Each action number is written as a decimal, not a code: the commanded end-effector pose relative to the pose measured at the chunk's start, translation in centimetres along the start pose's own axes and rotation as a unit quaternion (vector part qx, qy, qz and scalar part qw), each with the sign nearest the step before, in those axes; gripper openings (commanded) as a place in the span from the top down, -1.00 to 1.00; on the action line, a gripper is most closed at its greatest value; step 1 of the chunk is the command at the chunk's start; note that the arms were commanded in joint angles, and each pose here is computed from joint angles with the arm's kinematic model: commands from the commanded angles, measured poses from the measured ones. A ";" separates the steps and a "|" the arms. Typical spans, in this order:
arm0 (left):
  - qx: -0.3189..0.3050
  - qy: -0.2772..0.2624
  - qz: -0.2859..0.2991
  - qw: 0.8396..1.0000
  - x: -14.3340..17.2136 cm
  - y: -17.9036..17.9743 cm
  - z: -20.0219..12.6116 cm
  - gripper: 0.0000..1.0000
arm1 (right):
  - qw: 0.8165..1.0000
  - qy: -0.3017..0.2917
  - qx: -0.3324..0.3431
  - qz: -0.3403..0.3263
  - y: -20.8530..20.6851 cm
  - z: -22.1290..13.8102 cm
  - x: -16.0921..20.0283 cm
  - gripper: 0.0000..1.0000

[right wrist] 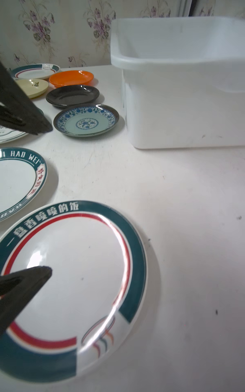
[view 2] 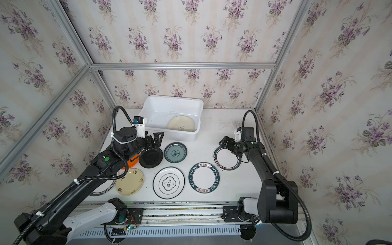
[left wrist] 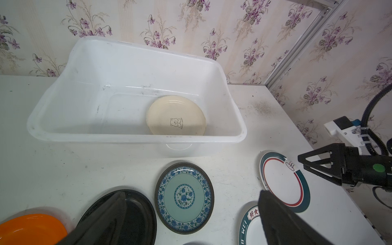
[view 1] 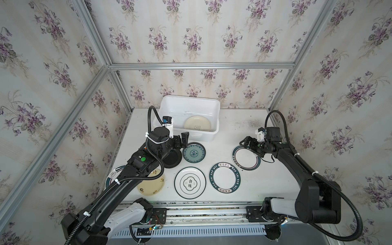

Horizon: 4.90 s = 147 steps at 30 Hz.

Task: Place the plates into the plastic bin on the countertop
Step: Rotate the plate at the middle-right of the table, then pick up the plate from the middle-right of the table, then place the plate in the plastic bin.

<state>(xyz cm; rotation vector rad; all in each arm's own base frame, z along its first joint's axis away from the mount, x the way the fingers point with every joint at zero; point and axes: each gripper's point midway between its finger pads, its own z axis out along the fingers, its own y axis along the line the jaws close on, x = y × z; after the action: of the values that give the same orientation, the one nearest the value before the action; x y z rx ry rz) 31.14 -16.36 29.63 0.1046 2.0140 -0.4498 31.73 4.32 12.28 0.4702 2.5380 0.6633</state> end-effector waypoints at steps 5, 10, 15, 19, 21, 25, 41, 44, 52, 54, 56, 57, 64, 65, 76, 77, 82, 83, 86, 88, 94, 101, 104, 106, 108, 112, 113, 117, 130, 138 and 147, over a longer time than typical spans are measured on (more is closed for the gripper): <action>0.030 0.005 -0.006 1.000 0.0 -1.4 0.3 -0.99 | 0.998 -0.006 0.046 0.033 -3.7 -2.3 2.4 -0.99; 0.040 0.005 -0.002 0.999 -0.3 -2.2 0.4 -0.99 | 0.996 0.015 0.057 0.070 -5.2 -2.1 4.1 -0.96; 0.046 0.003 0.000 0.999 -0.4 -2.7 0.4 -0.99 | 0.992 0.024 0.046 0.113 -6.4 -1.4 5.3 -0.84; 0.046 0.005 0.001 0.999 -0.3 -2.8 0.6 -0.99 | 0.990 0.026 0.043 0.133 -7.0 -0.7 5.8 -0.77; 0.046 0.006 0.002 0.999 -0.2 -2.8 0.6 -0.99 | 0.989 0.027 0.043 0.142 -7.2 -0.3 5.9 -0.73; 0.046 0.006 0.002 0.999 -0.2 -2.8 0.5 -0.99 | 0.986 0.034 0.049 0.156 -7.8 0.3 6.3 -0.63; 0.045 0.007 0.001 0.999 -0.1 -2.7 0.6 -0.99 | 0.975 -0.003 0.037 0.220 -9.1 2.5 6.0 -0.03; 0.043 0.005 0.003 0.999 -0.1 -2.6 0.5 -0.99 | 0.972 -0.013 0.049 0.230 -9.8 2.7 6.0 0.01; 0.042 0.005 0.001 0.999 0.0 -2.5 0.4 -0.99 | 0.968 -0.031 0.074 0.238 -10.7 2.6 5.5 0.25; 0.044 0.008 0.002 0.999 0.1 -2.7 0.5 -0.99 | 0.967 -0.036 0.076 0.240 -10.9 2.7 5.3 0.35; 0.045 0.009 0.002 0.999 0.1 -2.7 0.6 -0.99 | 0.967 -0.039 0.076 0.241 -11.0 2.8 5.2 0.46; 0.045 0.010 0.002 0.999 0.1 -2.7 0.6 -0.99 | 0.967 -0.038 0.076 0.242 -11.0 2.9 5.3 0.52; 0.042 0.011 0.002 0.999 0.3 -2.6 0.7 -0.99 | 0.966 -0.034 0.062 0.250 -11.0 3.6 5.4 0.84; 0.042 0.011 0.002 0.999 0.2 -2.6 0.8 -0.99 | 0.966 -0.035 0.059 0.250 -10.9 3.7 5.3 0.87; 0.048 0.014 0.002 0.999 0.3 -2.9 0.8 -0.99 | 0.966 -0.037 0.049 0.250 -10.5 3.6 5.2 1.00; 0.049 0.014 0.002 0.999 0.3 -3.0 0.8 -0.99 | 0.967 -0.040 0.045 0.249 -10.3 3.5 5.0 1.00; 0.054 0.013 0.002 0.998 0.1 -3.3 0.7 -0.99 | 0.967 -0.061 0.022 0.247 -9.2 2.4 4.2 1.00; 0.056 0.014 0.002 0.998 0.2 -3.4 0.7 -0.99 | 0.967 -0.065 0.019 0.245 -9.0 2.1 4.1 1.00; 0.062 0.015 0.002 0.998 0.1 -3.8 0.7 -0.99 | 0.967 -0.074 0.011 0.242 -8.3 1.3 3.7 1.00; 0.067 0.015 0.002 0.998 0.0 -4.2 0.7 -0.99 | 0.967 -0.080 0.003 0.243 -7.8 0.8 3.5 1.00; 0.076 0.020 0.005 0.997 0.2 -5.0 0.9 -0.99 | 0.966 -0.092 -0.040 0.240 -5.8 -0.4 2.9 1.00; 0.091 0.026 0.000 0.996 0.1 -5.9 0.9 -0.99 | 0.960 -0.106 -0.100 0.240 -3.5 -1.8 2.2 1.00; 0.102 0.028 0.002 0.994 0.0 -6.8 1.0 -0.99 | 0.956 -0.118 -0.133 0.232 -2.2 -2.7 1.6 1.00; 0.112 0.032 0.003 0.993 0.1 -7.5 1.1 -0.99 | 0.953 -0.124 -0.154 0.229 -1.3 -3.2 1.1 1.00; 0.122 0.038 0.003 0.992 0.3 -8.4 1.4 -0.99 | 0.951 -0.127 -0.171 0.224 -0.7 -3.6 0.8 1.00; 0.140 0.047 0.006 0.989 0.9 -10.1 1.8 -0.99 | 0.946 -0.127 -0.196 0.223 0.1 -3.8 0.4 1.00; 0.145 0.050 0.007 0.988 1.1 -10.5 1.9 -0.99 | 0.945 -0.126 -0.202 0.224 0.3 -3.8 0.3 1.00; 0.164 0.069 0.009 0.984 2.0 -12.2 2.8 -0.99 | 0.937 -0.132 -0.233 0.224 1.2 -4.3 -0.2 1.00; 0.220 0.092 0.006 0.971 2.9 -16.9 4.6 -0.99 | 0.922 -0.153 -0.294 0.201 3.5 -6.4 -1.4 1.00; 0.236 0.105 0.007 0.966 3.2 -19.1 6.0 -0.99 | 0.921 -0.151 -0.301 0.195 3.9 -6.8 -1.3 1.00; 0.238 0.114 -0.004 0.965 3.8 -20.1 7.4 -0.99 | 0.921 -0.144 -0.312 0.186 4.4 -6.8 -1.4 1.00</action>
<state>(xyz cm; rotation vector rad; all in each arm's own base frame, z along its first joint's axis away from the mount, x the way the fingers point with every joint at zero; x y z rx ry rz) 29.94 -37.28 27.51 0.4798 2.1344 -0.9123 29.81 4.43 18.16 0.8674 1.8775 1.3416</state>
